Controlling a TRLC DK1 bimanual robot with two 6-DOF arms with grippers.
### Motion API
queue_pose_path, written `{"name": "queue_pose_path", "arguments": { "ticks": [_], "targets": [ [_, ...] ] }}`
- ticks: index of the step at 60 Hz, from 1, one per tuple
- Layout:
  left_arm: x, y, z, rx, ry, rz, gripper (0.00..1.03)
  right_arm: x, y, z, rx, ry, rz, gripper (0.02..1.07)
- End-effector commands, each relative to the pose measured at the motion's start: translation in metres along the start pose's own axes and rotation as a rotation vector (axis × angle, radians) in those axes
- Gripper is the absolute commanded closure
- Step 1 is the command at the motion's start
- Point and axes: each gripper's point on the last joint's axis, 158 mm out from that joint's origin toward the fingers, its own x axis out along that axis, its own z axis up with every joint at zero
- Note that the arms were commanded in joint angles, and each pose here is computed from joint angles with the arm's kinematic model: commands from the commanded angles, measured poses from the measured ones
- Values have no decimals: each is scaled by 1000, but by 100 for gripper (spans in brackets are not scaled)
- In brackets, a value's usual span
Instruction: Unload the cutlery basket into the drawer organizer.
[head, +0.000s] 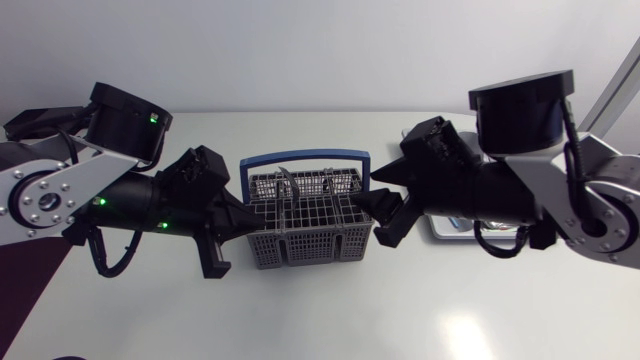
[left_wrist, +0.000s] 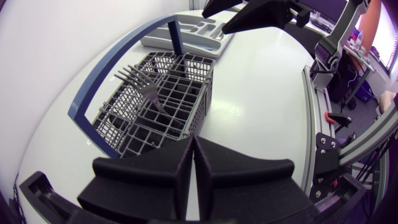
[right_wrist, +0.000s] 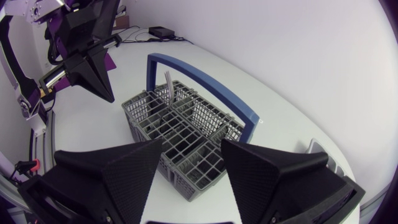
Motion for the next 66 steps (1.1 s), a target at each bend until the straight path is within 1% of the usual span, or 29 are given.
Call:
{"name": "queue_pose_path", "arguments": {
  "ticks": [1, 16, 31, 53, 66],
  "targets": [
    [-5, 4, 3, -5, -21, 22, 98, 9, 7, -6, 18, 18, 11, 38],
    [-3, 4, -3, 13, -43, 38, 98, 23, 20, -8, 13, 22, 29, 38],
    [-4, 8, -4, 38, -86, 74, 98, 42, 39, -9, -35, 30, 31, 38],
    [4, 10, -9, 61, -141, 104, 98, 67, 42, -10, -53, 44, 10, 38],
    [6, 11, -10, 67, -164, 104, 98, 77, 42, -5, -70, 27, -12, 38]
  ]
}}
